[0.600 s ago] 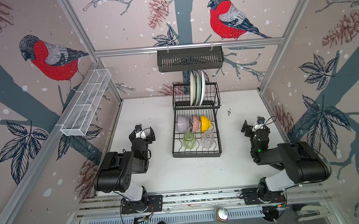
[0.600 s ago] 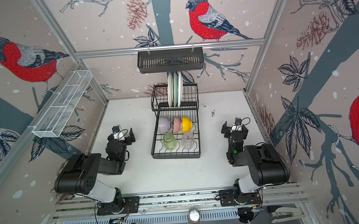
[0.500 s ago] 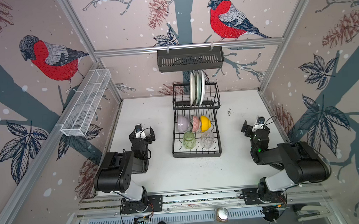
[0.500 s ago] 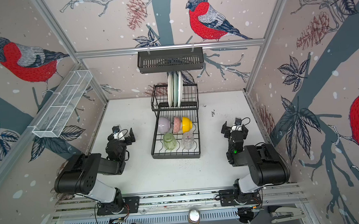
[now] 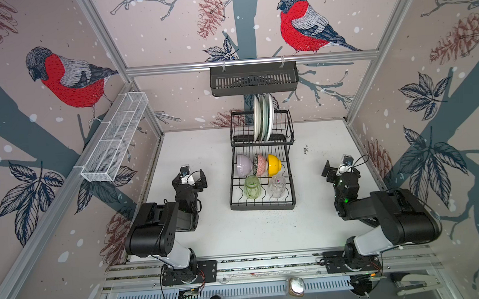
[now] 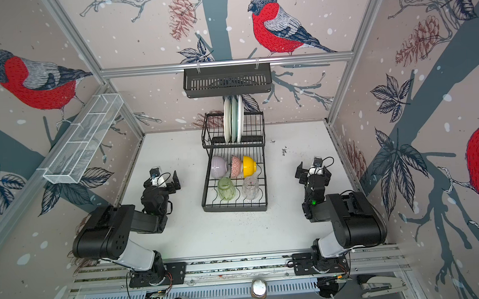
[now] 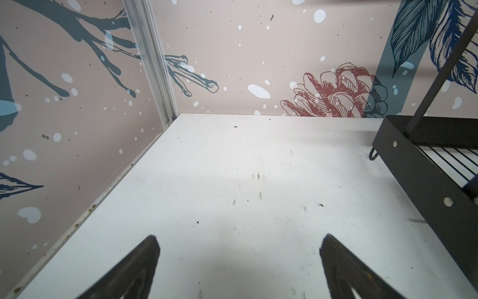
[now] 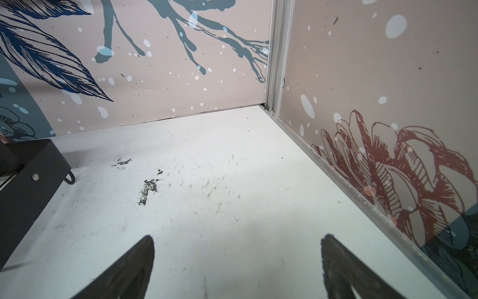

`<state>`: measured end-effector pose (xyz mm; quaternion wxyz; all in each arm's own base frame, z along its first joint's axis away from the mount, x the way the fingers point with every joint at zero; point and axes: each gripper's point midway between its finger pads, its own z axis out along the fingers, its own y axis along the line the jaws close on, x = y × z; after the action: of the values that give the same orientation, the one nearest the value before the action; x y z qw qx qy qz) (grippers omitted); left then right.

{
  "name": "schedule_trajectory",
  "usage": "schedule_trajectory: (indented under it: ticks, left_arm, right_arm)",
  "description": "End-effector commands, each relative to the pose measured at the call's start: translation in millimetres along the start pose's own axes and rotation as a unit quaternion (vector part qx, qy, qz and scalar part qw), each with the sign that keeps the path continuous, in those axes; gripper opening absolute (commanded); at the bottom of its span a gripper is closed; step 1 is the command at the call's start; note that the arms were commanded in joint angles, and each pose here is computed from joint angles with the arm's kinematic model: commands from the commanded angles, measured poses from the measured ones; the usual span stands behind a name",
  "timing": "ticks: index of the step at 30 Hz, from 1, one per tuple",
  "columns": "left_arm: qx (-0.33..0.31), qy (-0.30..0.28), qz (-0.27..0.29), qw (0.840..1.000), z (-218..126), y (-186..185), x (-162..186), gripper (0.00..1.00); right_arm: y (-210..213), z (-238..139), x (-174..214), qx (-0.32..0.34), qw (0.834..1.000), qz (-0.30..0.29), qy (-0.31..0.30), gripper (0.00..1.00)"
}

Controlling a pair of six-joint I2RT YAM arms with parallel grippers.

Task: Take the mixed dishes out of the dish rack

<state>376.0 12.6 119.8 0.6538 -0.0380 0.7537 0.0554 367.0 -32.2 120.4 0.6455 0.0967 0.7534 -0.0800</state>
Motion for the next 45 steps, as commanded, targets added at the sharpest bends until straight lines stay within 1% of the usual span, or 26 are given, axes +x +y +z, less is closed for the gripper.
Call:
schedule_trajectory:
  ticks: [1, 7, 20, 23, 25, 27, 29, 31, 32, 33, 35, 36, 39, 42, 43, 45]
  left_arm:
    - [0.003, -0.017, -0.004, 1.0, 0, -1, -9, 0.97]
    - [0.003, -0.018, -0.004, 1.0, 0, -1, -9, 0.97]
    - [0.003, -0.019, -0.004, 1.0, -1, -1, -9, 0.97]
    - [-0.012, -0.029, -0.008, 0.999, -5, 4, -14, 0.97]
    - [-0.03, -0.031, -0.015, 0.999, -7, 10, -19, 0.97]
    - [-0.046, -0.027, -0.018, 0.998, -9, 15, -24, 0.97]
    - [-0.056, -0.029, -0.015, 0.998, -11, 17, -31, 0.97]
    - [-0.064, -0.043, -0.009, 0.997, -18, 16, -42, 0.97]
    - [-0.086, -0.051, -0.01, 0.995, -24, 20, -48, 0.97]
    - [-0.111, -0.058, -0.019, 0.992, -29, 26, -54, 0.97]
    - [-0.126, -0.062, -0.038, 0.989, -37, 33, -63, 0.97]
    - [-0.132, -0.059, -0.05, 0.988, -39, 35, -69, 0.97]
    - [-0.129, -0.055, -0.073, 0.987, -48, 35, -81, 0.97]
    - [-0.145, -0.064, -0.1, 0.982, -63, 39, -89, 0.97]
    - [-0.148, -0.067, -0.118, 0.98, -68, 40, -92, 0.97]
    - [-0.139, -0.063, -0.147, 0.977, -74, 38, -91, 0.97]
  right_arm:
    - [1, 1, -6, -0.002, 1.0, 0.004, -0.01, 1.0]
    - [1, 0, -6, 0.005, 1.0, 0.0, -0.013, 1.0]
    - [1, 1, -6, -0.002, 1.0, 0.003, -0.011, 1.0]
    - [1, 0, -8, 0.0, 1.0, 0.003, -0.014, 0.99]
    - [-5, -2, -15, 0.022, 0.999, 0.008, -0.023, 1.0]
    - [-3, -2, -19, 0.024, 1.0, 0.003, -0.012, 1.0]
    - [-11, -4, -24, 0.058, 0.998, 0.008, -0.015, 1.0]
    - [-16, -6, -29, 0.078, 0.997, 0.011, -0.018, 1.0]
    - [-18, -8, -33, 0.09, 0.996, 0.012, -0.021, 1.0]
    - [-19, -11, -38, 0.102, 0.994, 0.011, -0.024, 0.99]
    - [-20, -14, -46, 0.118, 0.993, 0.015, -0.024, 1.0]
    - [-19, -14, -50, 0.119, 0.992, 0.04, -0.017, 1.0]
    - [-10, -20, -68, 0.088, 0.993, 0.081, -0.006, 0.99]
    - [-2, -32, -76, 0.064, 0.993, 0.099, -0.005, 0.99]
    - [2, -37, -77, 0.052, 0.993, 0.105, -0.004, 0.99]
    - [6, -45, -78, 0.036, 0.992, 0.118, 0.002, 1.0]
